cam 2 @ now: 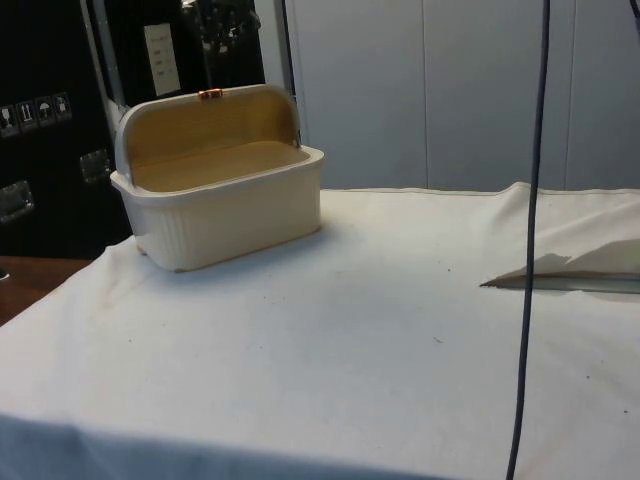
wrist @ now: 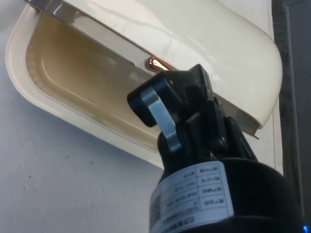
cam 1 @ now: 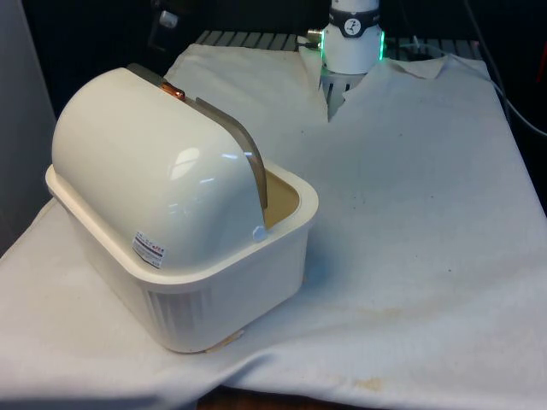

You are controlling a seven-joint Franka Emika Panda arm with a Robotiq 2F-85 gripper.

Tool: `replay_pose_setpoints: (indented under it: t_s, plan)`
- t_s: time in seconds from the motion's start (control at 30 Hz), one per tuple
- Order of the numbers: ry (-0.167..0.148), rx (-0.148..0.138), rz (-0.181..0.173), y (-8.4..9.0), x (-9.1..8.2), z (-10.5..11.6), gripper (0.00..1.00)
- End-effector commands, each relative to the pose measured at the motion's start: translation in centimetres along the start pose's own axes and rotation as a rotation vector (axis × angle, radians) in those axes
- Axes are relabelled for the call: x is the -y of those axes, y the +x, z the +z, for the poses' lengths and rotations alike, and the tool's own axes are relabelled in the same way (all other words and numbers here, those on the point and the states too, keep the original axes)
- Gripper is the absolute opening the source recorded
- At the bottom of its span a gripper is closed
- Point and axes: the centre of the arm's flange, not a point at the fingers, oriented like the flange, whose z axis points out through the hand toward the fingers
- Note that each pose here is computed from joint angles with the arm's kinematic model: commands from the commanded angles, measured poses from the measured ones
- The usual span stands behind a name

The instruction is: Open the lid, then close it.

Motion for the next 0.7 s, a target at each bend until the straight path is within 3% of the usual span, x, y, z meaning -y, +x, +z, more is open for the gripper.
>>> replay_pose_setpoints:
  t_s: [0.0, 0.2, 0.23, 0.27, 0.43, 0.47, 0.5, 0.53, 0.67]
  plan:
    - [-0.003, 0.020, 0.001, 0.2, 0.1, 0.0, 0.00]
    - [-0.027, 0.053, 0.001, 0.8, 0.4, 0.2, 0.00]
    - [-0.036, 0.040, 0.000, 1.0, 0.2, 0.2, 0.00]
    - [-0.033, 0.064, 0.000, 0.9, 0.5, 0.3, 0.00]
    - [-0.042, 0.097, -0.010, 1.1, 1.3, 0.9, 0.00]
    - [-0.042, 0.100, -0.012, 1.1, 1.4, 0.9, 0.00]
    - [-0.049, 0.082, -0.011, 1.3, 1.3, 0.8, 0.00]
    - [-0.043, 0.104, -0.015, 1.1, 1.6, 1.1, 0.00]
    - [-0.047, 0.118, -0.027, 1.2, 2.0, 1.8, 0.00]
